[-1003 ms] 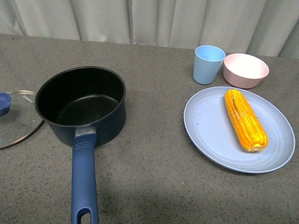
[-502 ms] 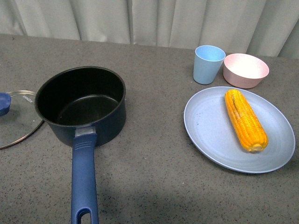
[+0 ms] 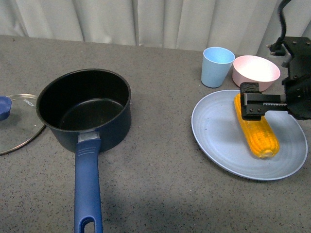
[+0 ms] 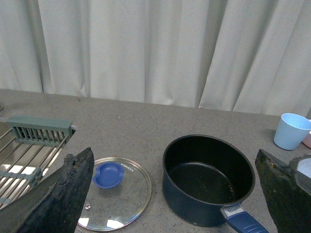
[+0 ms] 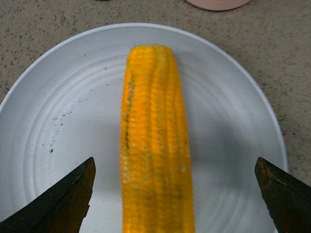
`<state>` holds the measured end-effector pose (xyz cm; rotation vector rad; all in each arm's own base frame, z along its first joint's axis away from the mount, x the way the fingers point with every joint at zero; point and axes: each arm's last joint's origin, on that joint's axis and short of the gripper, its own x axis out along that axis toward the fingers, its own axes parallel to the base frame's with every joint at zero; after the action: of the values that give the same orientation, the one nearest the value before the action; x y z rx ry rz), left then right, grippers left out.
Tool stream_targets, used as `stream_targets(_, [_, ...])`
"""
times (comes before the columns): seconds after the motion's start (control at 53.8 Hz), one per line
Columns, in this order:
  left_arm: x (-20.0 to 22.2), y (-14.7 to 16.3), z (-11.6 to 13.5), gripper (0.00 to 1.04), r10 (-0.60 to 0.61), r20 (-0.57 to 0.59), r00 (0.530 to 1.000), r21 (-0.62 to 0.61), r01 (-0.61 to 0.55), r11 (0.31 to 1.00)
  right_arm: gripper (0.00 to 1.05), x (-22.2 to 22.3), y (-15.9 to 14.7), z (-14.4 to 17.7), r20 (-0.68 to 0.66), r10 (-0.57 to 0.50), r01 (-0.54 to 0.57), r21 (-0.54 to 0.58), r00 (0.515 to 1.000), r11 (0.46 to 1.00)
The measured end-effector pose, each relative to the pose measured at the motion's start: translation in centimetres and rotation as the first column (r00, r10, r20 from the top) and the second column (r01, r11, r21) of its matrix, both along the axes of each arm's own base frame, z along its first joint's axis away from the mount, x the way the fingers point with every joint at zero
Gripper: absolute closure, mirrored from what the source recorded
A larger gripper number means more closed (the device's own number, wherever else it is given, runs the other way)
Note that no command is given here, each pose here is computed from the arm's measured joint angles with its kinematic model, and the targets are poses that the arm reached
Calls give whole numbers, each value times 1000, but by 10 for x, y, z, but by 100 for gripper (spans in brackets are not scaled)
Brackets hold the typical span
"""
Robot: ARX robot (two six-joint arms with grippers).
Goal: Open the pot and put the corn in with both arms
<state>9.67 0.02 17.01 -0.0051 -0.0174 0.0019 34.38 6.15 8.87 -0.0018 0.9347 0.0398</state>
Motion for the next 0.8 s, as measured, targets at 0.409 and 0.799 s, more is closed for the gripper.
stream_targets(0.409, [0,0,0,6,-1,0,1000,0,1,1000,9,17,10,-24,-115,-9,5,-33,993,999])
stream_targets(0.799, [0,0,0,6,0,0,1000,0,0,1000,53,18,11,-29,-147,-14,10,-28,989,1000])
